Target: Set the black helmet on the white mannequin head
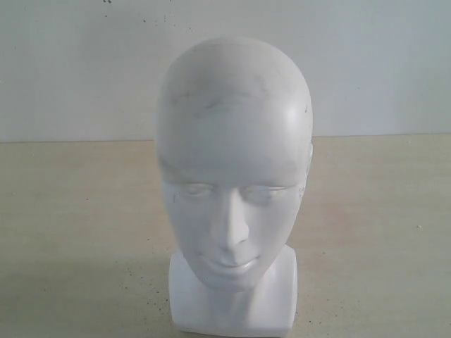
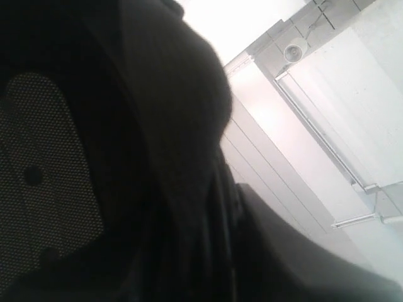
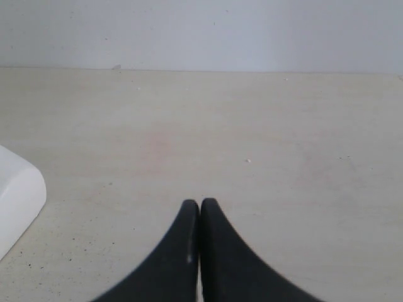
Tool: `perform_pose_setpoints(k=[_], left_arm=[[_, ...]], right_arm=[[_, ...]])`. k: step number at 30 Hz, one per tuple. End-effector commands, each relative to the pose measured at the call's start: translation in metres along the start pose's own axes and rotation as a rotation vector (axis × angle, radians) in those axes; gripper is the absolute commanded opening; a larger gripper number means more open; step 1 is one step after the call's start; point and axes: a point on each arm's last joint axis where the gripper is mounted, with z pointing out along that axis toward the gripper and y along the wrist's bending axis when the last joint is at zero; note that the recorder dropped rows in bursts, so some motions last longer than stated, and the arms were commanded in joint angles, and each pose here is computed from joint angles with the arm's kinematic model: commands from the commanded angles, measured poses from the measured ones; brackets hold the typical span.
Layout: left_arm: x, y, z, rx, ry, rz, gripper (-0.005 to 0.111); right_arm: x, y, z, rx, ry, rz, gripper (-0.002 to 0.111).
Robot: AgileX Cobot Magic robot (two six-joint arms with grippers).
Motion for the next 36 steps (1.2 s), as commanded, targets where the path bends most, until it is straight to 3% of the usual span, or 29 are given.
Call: perform_pose_setpoints(k=[1,11,28,36], left_arm=[[0.007,-0.002,0.007,0.092,-0.008,-0.036,0.004],[0.025,0.031,0.009,0.03,0.018,-0.103,0.004],[0.027,0.061,-0.016,-0.092,-0.052,-0.159,0.004],[0.029,0.089,-0.021,-0.163,-0.074,-0.196,0.004]], right_arm=[[-0.001,0.0,0.0,-0.002,-0.013,-0.005,0.0],[-0.001,0.0,0.0,-0.002,-0.013,-0.005,0.0],[-0.001,0.0,0.0,-0.002,-0.013,-0.005,0.0],[-0.001,0.0,0.0,-0.002,-0.013,-0.005,0.0]])
